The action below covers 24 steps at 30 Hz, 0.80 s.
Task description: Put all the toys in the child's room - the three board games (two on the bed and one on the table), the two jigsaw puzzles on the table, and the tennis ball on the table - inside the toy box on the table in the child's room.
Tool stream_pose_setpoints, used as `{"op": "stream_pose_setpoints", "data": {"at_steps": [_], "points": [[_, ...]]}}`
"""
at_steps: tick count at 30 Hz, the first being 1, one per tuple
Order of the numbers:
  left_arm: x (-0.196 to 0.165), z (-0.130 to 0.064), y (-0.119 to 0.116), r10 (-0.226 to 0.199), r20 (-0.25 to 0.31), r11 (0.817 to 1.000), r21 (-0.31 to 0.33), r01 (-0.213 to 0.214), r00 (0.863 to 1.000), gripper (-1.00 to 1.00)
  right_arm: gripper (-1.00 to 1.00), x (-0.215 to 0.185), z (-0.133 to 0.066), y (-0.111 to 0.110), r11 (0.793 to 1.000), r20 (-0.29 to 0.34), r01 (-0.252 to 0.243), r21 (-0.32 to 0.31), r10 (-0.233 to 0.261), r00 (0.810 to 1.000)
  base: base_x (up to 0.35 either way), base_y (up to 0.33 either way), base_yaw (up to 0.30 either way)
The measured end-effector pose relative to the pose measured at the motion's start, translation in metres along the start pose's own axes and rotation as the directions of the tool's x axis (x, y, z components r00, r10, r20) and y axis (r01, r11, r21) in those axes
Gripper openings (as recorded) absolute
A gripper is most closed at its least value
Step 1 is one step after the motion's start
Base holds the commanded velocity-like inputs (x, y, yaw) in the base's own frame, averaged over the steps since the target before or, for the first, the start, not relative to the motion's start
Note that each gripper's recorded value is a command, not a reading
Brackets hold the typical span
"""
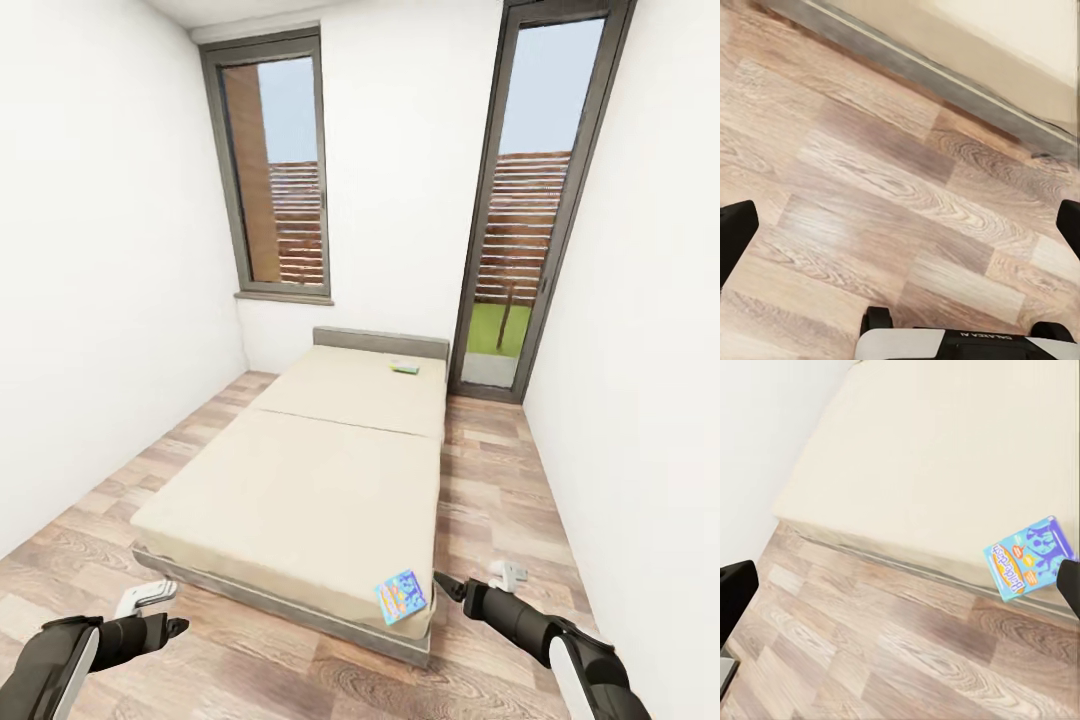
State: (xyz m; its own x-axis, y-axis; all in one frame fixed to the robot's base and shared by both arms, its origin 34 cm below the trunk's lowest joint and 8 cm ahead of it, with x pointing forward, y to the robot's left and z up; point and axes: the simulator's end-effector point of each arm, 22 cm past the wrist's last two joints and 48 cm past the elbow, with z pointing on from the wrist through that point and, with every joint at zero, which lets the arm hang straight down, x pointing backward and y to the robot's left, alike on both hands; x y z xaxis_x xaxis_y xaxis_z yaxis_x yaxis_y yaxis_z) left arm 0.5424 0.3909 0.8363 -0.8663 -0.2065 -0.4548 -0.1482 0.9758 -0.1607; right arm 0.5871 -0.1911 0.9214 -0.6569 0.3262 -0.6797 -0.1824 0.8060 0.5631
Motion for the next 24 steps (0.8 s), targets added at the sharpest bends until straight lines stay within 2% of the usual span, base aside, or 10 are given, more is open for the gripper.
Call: {"op": "stream_pose_setpoints", "data": {"at_steps": [24], "points": [[-0.0003,0.0000,-0.0002,0.000,0.001,1.000,0.001,0.000,1.000,1.00,1.00,0.0030,0.0006,-0.0012,1.000,-0.006,-0.004,0.002,0.004,1.000,0.000,0.023,-0.279]]}}
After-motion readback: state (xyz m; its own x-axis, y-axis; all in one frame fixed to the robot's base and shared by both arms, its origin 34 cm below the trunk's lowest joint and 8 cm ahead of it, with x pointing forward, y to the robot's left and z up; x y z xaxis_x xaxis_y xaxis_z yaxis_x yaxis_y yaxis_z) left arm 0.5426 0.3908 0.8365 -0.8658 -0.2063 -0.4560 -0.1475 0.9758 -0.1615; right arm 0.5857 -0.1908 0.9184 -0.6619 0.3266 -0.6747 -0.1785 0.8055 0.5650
